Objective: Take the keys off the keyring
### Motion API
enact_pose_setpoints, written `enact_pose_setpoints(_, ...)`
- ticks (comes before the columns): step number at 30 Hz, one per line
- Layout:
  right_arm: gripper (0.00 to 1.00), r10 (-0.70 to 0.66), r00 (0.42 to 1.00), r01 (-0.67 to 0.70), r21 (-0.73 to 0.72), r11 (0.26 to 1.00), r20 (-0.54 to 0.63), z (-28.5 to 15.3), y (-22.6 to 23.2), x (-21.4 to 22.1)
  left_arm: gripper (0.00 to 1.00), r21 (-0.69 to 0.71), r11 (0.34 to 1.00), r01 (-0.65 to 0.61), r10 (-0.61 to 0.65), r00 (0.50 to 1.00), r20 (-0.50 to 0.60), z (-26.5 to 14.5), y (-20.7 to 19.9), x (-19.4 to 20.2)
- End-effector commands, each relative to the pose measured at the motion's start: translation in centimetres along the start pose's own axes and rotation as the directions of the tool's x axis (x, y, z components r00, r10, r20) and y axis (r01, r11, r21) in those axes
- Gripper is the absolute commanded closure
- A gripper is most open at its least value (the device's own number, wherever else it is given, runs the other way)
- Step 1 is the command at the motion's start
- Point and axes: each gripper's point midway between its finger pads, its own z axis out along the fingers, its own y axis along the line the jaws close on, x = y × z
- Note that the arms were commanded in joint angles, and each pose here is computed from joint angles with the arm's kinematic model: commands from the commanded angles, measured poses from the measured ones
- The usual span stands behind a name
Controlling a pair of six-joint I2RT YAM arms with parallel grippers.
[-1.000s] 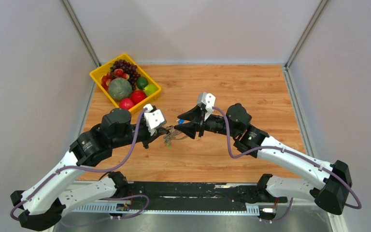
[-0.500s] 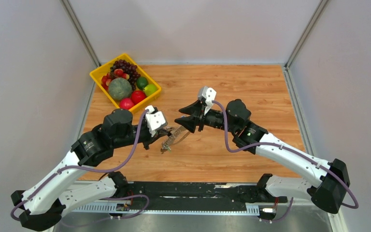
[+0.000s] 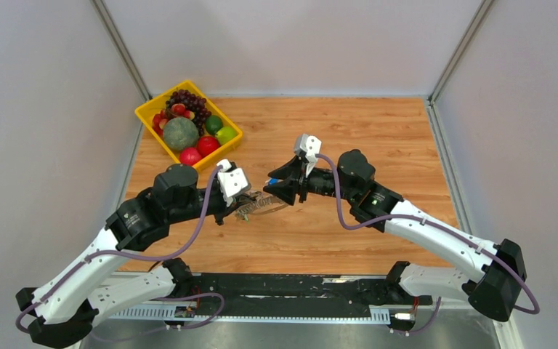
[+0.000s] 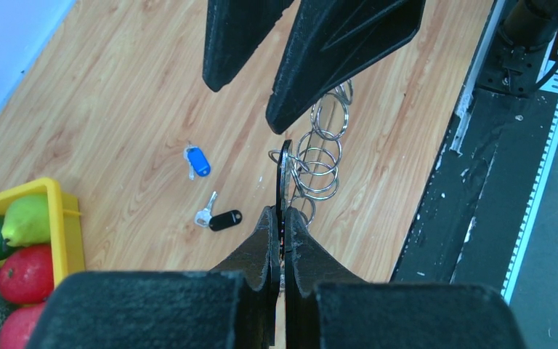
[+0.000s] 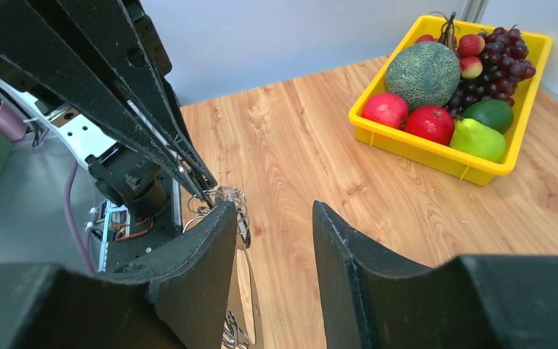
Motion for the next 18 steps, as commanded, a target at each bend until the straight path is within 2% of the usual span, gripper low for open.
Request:
enact_pose_setpoints(1,0.54,-0.007,1.000,0.009,-0.053,0.999,0.023,-0.8,1.4,-1.7,1.00,-0.014,0.999,-0.039,0.040,0.996,0.078,-0.6,0.3,-1.9)
enact_pose_setpoints(9,0.55,0.022,1.000,-0.021,-0.088,0.996,0.014,-1.7,2.5,-1.8,1.00,-0.010,0.997,-0.076,0.077,0.994,0.077,-0.6,0.2,-1.6)
enact_pose_setpoints(13,0.55,0.056,0.996,-0.059,0.038,0.998,0.065,-2.4,0.6,-4.1,1.00,0.030,0.990,-0.141,0.139,0.988,0.066,-0.2,-0.4,-0.5)
enact_pose_setpoints(18,0.55,0.024,0.996,-0.031,0.076,0.997,0.088,-3.1,-0.3,-5.1,1.00,0.086,0.958,-0.274,0.267,0.960,0.086,0.4,-1.3,0.9)
